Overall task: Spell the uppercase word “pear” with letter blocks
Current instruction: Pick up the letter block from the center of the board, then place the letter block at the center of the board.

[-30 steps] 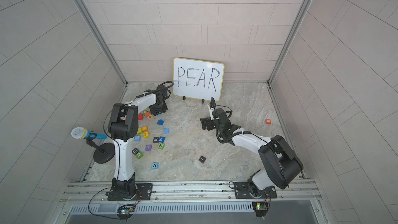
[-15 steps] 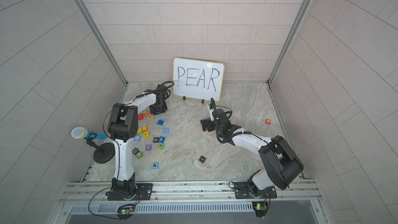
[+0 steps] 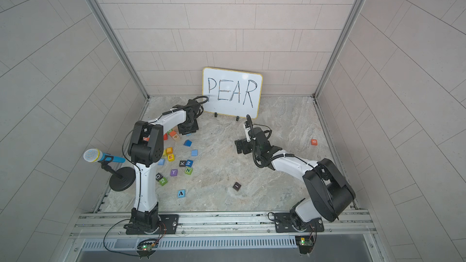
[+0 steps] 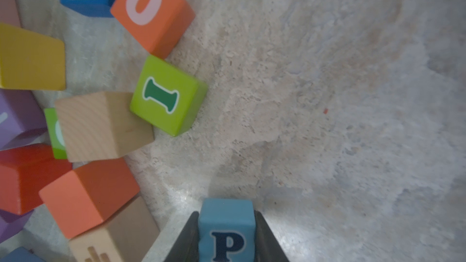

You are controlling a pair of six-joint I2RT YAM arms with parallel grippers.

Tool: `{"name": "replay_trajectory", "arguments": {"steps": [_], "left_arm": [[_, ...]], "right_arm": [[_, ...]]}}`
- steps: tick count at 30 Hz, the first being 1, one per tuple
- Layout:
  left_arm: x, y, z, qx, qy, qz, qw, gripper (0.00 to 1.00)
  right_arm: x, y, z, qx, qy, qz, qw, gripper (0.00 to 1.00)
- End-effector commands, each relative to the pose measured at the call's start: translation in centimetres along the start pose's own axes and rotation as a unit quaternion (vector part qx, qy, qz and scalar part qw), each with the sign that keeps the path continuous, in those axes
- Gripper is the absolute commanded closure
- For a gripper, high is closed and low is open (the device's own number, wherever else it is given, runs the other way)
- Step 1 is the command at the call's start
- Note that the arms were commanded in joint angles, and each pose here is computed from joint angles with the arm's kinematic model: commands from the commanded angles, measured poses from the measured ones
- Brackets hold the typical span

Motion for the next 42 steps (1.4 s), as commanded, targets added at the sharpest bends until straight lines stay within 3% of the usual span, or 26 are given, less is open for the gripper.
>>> {"name": "replay_trajectory", "arguments": {"steps": [1,16,25,35,42], "left_arm": [[-2.8,-0.8,0.2,0.005,0.002,-0.024,1.0,0.8],[-4.5,-0.1,-0.7,0.024,0.014,-0.032,0.999,1.0],[-7.9,1.7,-2.3,0.055,0.03,-0.045,0.997,1.0],[-11.6,9.8,-6.5,0.093,0.089,-0.047,0.991,1.0],[-12.0,14.2,-8.5,0.112,0.11,-0.05,0.986,1.0]], "right_arm": [[-0.4,-0.6,0.0,0.004,0.007,-0.001,1.0,0.0],[-1.3,-0.7,-0.3,0.011,0.016,-0.007,1.0,0.0],[-2.2,-1.0,-0.6,-0.002,0.027,-0.009,1.0,0.0],[-6.0,4.1,-2.1,0.009,0.053,0.028,0.998,0.0],[-8.1,7.7,-2.9,0.024,0.063,0.025,0.997,0.0]]}}
Point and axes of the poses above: each gripper's point midway between its finger pads, its own x axis out along the fingers, its own z axis along the line the jaws close on, y = z × x, the point moved 3 cm from there along -x, back along the fingers, and after that the axes turned 6 degrees about -x, right-handed, at the moved point
